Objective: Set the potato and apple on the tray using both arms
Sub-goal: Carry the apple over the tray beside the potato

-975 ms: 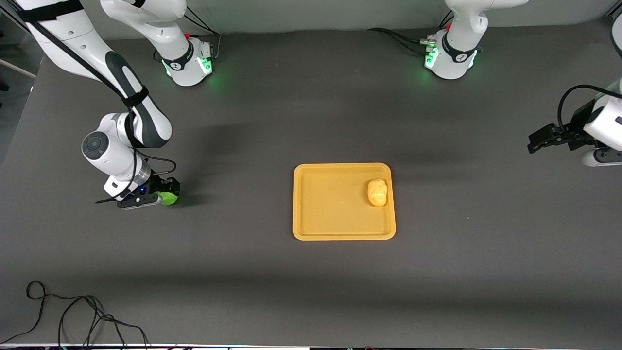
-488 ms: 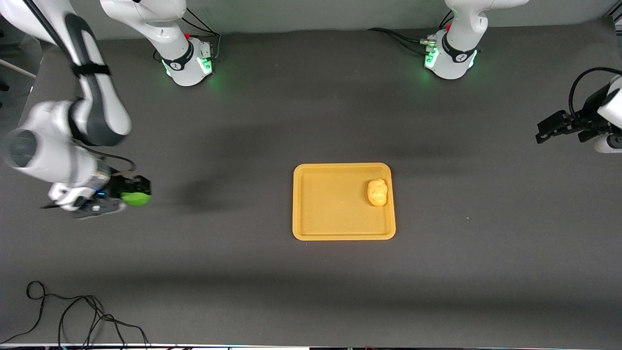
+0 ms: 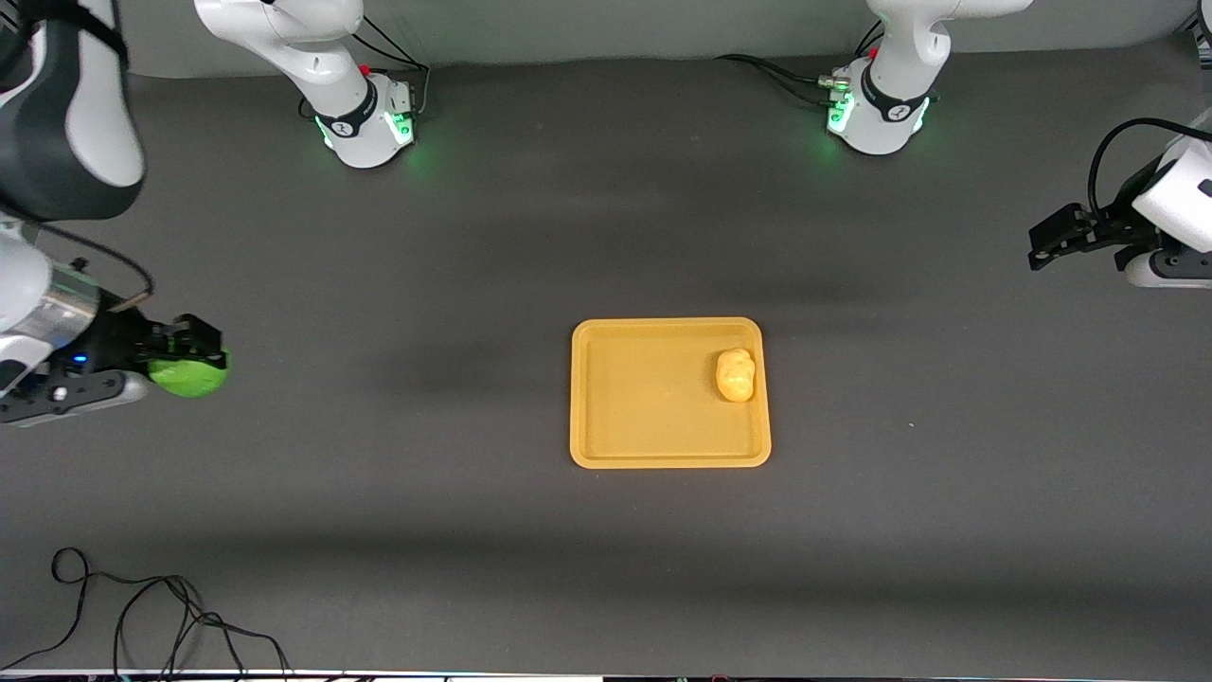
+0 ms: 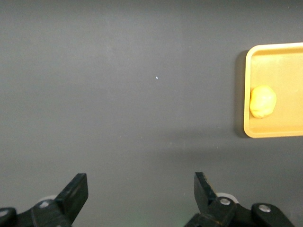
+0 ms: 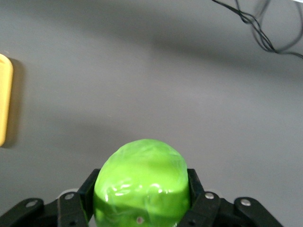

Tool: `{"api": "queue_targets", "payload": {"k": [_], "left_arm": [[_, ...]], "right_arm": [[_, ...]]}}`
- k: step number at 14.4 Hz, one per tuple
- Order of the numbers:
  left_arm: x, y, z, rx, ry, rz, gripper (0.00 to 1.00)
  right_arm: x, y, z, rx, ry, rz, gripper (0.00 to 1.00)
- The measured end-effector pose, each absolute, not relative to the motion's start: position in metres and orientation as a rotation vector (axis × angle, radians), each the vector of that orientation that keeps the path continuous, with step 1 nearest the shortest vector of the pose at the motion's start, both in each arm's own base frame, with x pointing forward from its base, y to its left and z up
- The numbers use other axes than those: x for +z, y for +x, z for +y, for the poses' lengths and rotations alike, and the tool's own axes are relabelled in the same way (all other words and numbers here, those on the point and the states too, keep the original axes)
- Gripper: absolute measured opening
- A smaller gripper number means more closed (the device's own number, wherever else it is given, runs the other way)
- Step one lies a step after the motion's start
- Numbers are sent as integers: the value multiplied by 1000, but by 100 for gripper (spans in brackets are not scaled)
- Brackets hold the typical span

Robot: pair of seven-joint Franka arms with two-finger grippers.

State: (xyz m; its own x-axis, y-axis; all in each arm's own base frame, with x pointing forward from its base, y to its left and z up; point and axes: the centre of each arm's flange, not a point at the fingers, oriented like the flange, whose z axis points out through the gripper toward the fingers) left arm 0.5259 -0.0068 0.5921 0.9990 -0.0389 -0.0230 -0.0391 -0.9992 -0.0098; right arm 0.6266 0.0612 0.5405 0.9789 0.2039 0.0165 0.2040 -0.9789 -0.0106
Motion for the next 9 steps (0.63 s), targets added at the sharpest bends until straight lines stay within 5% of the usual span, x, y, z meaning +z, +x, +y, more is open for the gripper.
{"api": "queue_targets", "payload": {"k": [9], "left_arm": [[602, 520, -15, 85, -3128, 84, 100]], "right_arm": [[493, 599, 384, -38, -3139, 15, 75]]}}
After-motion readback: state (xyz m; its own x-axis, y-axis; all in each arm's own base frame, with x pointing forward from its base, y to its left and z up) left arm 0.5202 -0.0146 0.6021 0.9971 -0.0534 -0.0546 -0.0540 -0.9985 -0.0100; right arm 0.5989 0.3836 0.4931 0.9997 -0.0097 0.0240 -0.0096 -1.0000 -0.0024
